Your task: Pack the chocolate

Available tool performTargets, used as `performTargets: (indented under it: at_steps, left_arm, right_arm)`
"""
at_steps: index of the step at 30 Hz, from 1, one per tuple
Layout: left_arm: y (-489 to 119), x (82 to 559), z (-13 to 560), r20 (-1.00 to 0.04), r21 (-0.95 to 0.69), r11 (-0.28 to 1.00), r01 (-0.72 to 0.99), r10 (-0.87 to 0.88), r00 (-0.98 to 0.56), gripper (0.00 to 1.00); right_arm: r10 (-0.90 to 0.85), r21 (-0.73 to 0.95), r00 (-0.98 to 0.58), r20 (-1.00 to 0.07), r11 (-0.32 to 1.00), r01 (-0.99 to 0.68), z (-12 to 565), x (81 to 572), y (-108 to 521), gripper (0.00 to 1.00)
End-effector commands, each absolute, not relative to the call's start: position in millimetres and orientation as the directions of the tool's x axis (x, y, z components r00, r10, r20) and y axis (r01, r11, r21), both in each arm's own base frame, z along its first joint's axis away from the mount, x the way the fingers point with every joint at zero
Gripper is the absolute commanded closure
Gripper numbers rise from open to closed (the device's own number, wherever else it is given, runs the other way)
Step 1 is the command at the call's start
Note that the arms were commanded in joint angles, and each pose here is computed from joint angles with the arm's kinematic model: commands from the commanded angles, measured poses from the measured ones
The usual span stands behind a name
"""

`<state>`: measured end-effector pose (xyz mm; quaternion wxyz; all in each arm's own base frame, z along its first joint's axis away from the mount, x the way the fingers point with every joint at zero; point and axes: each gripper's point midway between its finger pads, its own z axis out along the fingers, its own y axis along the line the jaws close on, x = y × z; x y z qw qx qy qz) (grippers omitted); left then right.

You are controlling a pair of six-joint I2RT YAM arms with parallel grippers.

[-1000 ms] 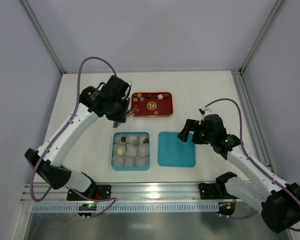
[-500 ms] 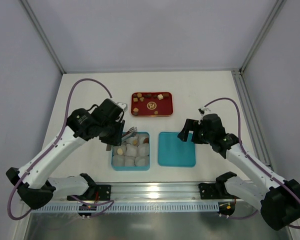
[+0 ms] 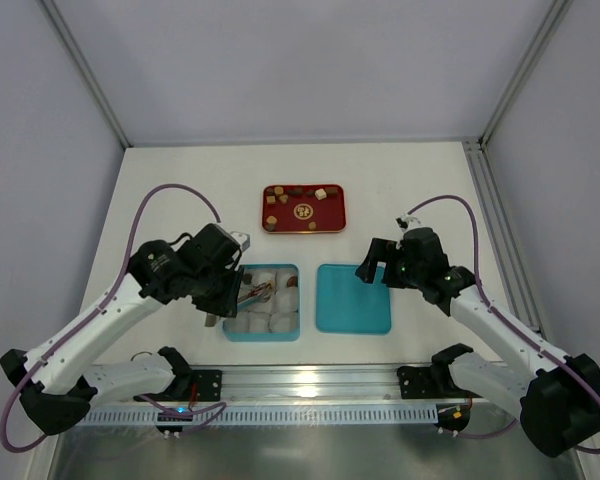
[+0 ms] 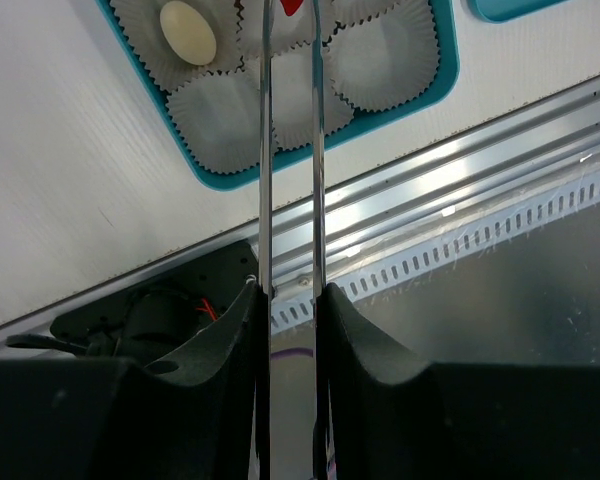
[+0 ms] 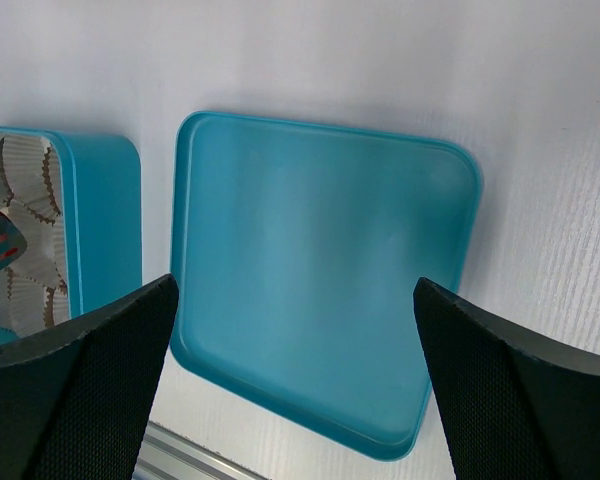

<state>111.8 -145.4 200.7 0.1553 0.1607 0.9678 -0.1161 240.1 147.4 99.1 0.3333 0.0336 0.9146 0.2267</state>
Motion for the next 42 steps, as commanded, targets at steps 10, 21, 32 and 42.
performTargets:
  at_steps: [10, 21, 32, 42]
  left_arm:
    - [-138.3, 91.7, 190.5, -0.284, -0.185, 0.928, 0.324, 0.265, -0.921, 0.76]
    - [-137.2, 98.4, 187.4, -0.302, -0.162, 0.938, 0.306, 0.248, -0.92, 0.71]
    - [-139.7, 102.2, 186.8, -0.312, -0.163, 0.938, 0.306, 0.246, -0.918, 0.67]
    - [-142.5, 103.8, 197.5, -0.333, -0.177, 0.933, 0.314, 0.244, -0.911, 0.66]
  right_arm:
    - [0.23, 0.445, -0.742, -0.63, 0.89, -0.103, 113.9, 252.6, 152.4, 0.0]
    - [0.227, 0.443, -0.739, -0.635, 0.89, -0.108, 115.7, 252.4, 152.1, 0.0]
    - [0.228, 0.444, -0.74, -0.633, 0.89, -0.106, 115.0, 252.1, 152.1, 0.0]
    - [0.228, 0.445, -0.741, -0.631, 0.889, -0.106, 113.8, 252.1, 152.4, 0.0]
